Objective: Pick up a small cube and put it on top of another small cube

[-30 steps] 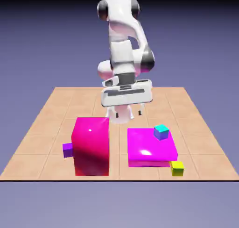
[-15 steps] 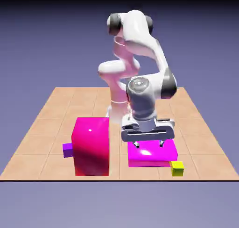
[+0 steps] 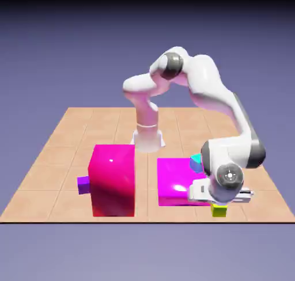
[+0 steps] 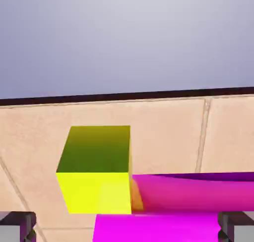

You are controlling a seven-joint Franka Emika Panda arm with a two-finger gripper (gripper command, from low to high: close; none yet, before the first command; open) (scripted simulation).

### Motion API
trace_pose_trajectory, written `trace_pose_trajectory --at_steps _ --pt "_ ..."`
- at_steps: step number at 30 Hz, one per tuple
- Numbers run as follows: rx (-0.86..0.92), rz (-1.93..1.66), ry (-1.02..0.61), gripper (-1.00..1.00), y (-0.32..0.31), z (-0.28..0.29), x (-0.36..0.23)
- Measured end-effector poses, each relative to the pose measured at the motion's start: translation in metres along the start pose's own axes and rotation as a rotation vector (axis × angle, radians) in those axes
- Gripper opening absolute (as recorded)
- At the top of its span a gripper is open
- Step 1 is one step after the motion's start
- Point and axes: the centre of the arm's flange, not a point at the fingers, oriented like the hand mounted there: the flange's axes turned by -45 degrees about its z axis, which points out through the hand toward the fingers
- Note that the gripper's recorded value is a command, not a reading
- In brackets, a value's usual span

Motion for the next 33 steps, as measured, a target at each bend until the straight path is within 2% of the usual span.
trace_pose_trajectory --at_steps 2,6,7,9,14,16,25,33 --pt "-0.007 -0.001 -0.01 0.0 -0.003 0.003 0.001" --pt "-0.006 -0.002 -0.01 0.0 -0.003 0.063 0.013" --pt "-0.006 -0.002 -0.01 -1.0 -0.003 0.068 0.014" --pt "-0.006 -0.002 -0.01 -1.0 -0.003 0.068 0.014" --pt "-0.019 -0.033 -0.005 -1.0 -0.002 0.004 0.003" --pt "0.032 -0.072 0.059 -1.0 0.012 -0.003 0.005" --pt "0.22 -0.181 0.468 -1.0 0.106 -0.057 -0.009" --pt "0.307 -0.088 0.896 -1.0 0.248 -0.101 -0.061"
